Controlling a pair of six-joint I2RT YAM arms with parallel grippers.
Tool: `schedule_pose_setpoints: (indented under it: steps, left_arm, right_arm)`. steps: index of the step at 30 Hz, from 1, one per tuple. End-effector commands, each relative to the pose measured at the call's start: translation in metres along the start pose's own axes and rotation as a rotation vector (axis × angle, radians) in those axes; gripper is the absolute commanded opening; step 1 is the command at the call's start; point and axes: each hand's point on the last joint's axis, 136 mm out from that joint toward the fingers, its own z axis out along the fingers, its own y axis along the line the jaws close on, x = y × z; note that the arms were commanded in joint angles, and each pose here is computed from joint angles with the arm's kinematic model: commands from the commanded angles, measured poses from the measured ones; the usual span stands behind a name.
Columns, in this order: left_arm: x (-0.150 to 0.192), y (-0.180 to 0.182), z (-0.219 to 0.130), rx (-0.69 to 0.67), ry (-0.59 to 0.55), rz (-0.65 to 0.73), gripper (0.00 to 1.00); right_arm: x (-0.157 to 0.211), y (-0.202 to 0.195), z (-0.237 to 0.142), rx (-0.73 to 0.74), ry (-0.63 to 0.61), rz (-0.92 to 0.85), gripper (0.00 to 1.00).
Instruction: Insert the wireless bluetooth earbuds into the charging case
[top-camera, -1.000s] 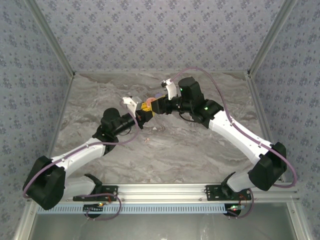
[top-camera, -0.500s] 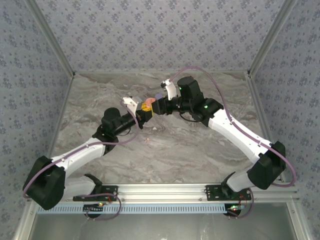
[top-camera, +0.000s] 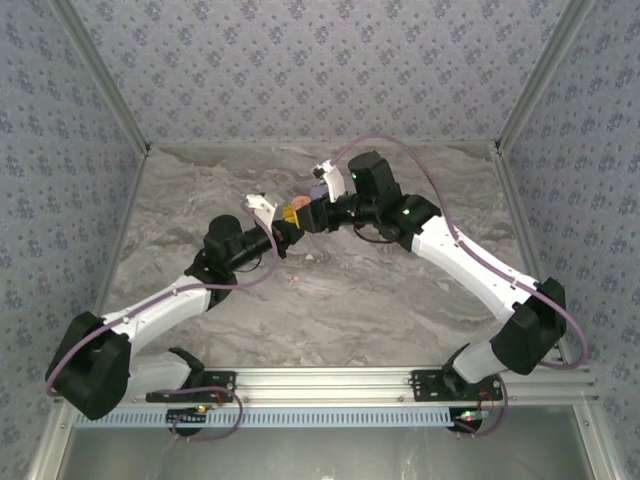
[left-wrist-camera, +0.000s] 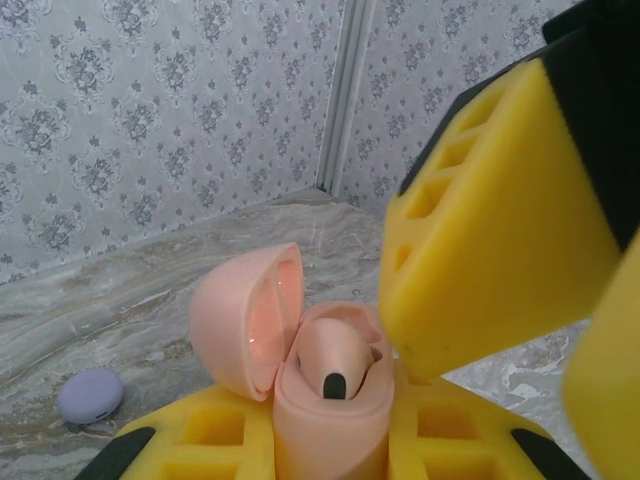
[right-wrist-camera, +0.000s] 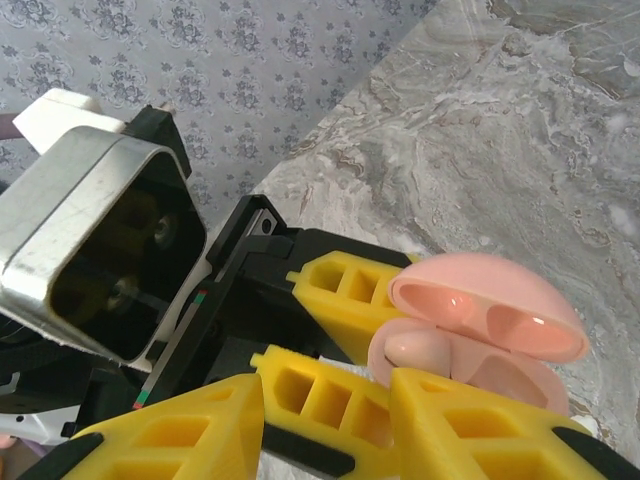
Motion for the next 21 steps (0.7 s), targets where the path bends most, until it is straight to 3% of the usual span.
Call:
schedule_pose_setpoints:
  steps: [1,7,11,15,21]
  left_arm:
    - [-0.028,-0.014,0.000,0.052,-0.063,0.039,0.14]
    - [-0.022,0.000,-0.002,-0.032,-0.031,0.029,0.14]
    - [-0.012,0.021,-0.004,-0.155,0.026,0.014,0.14]
    - [-0.002,0.036,-0.010,-0.240,0.066,0.006,0.14]
    - [0.008,0.050,-0.020,-0.313,0.102,-0.013,0.14]
  right_arm:
    - [-0.009,0.012,0.000,-0.037,-0.002,-0.023,0.39]
    - [-0.014,0.012,-0.007,-0.008,-0.024,-0.036,0.39]
    - [-0.017,-0.007,-0.017,0.107,-0.067,-0.022,0.42]
    - [-0.011,-0.042,-0.029,0.279,-0.084,0.027,0.43]
    - [0.029,-0.108,-0.036,0.501,0.027,0.188,0.44]
